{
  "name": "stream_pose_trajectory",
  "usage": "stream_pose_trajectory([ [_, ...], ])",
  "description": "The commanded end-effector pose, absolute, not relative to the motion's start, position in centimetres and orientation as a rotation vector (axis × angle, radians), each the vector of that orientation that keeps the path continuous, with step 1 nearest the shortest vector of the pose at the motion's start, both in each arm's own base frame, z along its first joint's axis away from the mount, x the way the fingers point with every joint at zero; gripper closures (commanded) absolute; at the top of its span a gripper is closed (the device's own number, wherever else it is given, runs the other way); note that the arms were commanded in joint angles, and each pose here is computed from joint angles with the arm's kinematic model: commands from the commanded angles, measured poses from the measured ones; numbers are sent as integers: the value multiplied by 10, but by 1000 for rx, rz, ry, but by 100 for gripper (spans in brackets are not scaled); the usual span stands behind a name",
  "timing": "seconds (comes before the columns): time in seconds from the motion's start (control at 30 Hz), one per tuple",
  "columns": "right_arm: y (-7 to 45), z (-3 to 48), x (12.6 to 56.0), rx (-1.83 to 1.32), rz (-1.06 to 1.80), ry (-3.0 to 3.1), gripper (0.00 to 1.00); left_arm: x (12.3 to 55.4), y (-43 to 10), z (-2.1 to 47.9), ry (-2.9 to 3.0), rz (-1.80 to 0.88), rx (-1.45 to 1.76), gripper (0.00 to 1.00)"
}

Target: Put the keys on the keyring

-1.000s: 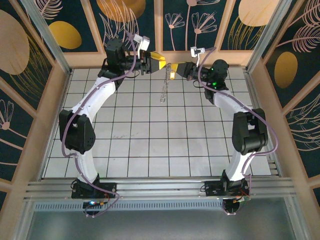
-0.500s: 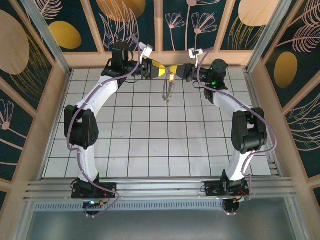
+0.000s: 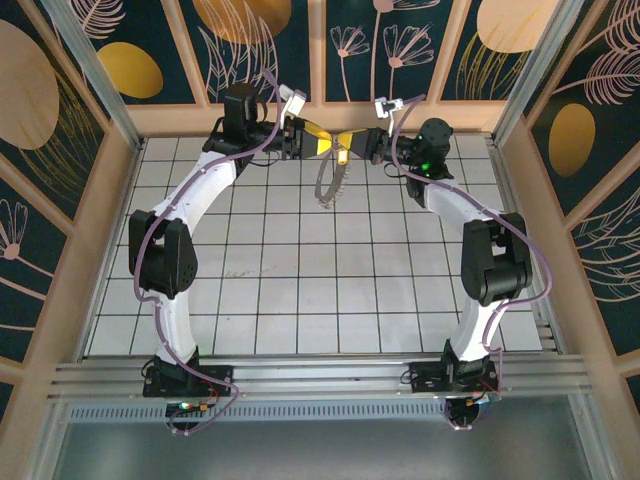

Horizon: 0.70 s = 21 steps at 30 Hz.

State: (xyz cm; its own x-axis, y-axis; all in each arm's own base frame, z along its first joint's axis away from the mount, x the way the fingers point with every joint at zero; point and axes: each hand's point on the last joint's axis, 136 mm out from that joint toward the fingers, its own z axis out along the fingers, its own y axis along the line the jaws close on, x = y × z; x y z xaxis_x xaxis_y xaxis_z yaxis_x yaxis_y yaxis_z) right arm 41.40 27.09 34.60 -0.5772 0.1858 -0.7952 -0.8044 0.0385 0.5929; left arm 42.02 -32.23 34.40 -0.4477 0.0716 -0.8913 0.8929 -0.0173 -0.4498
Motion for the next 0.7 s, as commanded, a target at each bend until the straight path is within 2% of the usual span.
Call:
stream_pose_trajectory([
  [0.0, 275, 362, 411, -720, 1616, 1482, 100, 422, -322, 352, 1538, -1540, 1056, 59],
  [0.47, 282, 361, 412, -729, 1626, 1485, 100, 417, -326, 355, 1520, -1551, 1073, 62],
  [0.67, 281, 359, 413, -724, 1623, 1488, 100, 416, -327, 353, 1519, -1560, 1081, 72],
])
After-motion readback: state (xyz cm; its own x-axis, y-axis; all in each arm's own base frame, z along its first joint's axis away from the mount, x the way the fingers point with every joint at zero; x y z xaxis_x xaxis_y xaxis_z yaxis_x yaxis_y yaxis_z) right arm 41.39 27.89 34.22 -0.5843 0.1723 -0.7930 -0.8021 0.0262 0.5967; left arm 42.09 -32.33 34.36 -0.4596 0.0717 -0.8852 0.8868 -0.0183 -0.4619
